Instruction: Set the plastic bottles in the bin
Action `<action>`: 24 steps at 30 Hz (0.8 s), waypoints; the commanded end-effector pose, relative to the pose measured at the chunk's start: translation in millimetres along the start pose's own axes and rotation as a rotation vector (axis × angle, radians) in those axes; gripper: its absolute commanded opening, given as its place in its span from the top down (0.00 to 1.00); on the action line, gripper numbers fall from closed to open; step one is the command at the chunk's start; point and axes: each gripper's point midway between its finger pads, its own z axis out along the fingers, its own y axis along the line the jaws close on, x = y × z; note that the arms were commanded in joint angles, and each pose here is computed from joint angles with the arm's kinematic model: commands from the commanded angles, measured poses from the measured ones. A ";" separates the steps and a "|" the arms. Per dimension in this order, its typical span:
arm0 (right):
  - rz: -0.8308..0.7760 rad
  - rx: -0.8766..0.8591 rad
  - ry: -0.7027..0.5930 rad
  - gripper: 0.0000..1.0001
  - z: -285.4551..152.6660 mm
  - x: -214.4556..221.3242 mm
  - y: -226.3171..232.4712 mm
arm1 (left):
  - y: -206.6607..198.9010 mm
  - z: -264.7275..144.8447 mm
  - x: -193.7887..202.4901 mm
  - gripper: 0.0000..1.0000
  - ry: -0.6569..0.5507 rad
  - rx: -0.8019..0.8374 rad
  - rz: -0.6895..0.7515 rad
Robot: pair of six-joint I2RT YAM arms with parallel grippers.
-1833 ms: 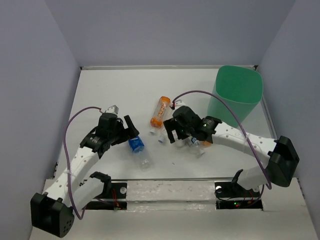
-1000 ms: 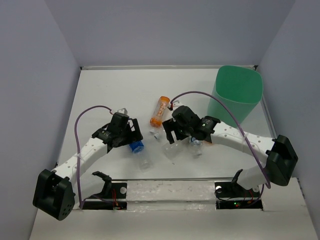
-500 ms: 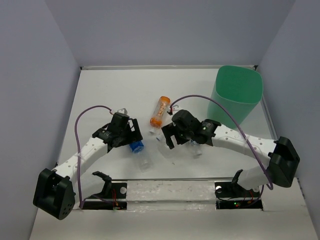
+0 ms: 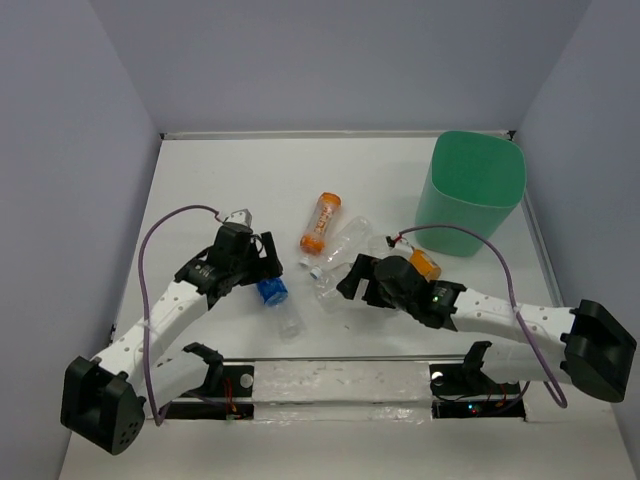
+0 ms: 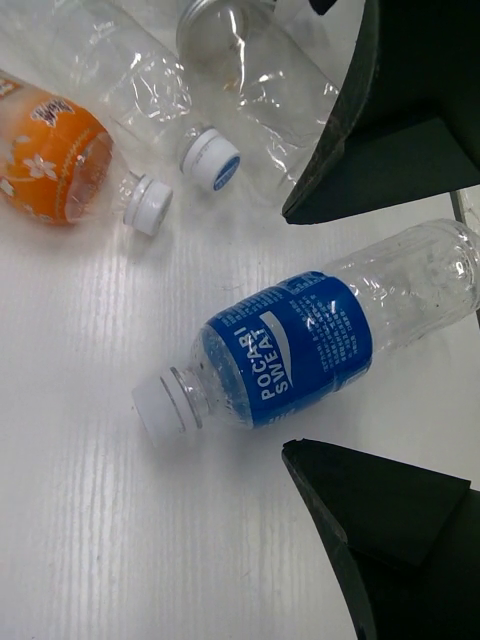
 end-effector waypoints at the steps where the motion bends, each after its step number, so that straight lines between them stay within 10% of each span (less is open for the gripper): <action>1: 0.227 -0.056 -0.147 0.00 11.3 -29.5 24.8 | -18.4 -27.2 -36.6 0.01 -0.138 0.073 0.037; 24: 0.353 0.123 -0.126 0.00 74.7 2.3 -8.2 | -46.7 -38.9 -48.6 0.01 -0.225 0.249 0.057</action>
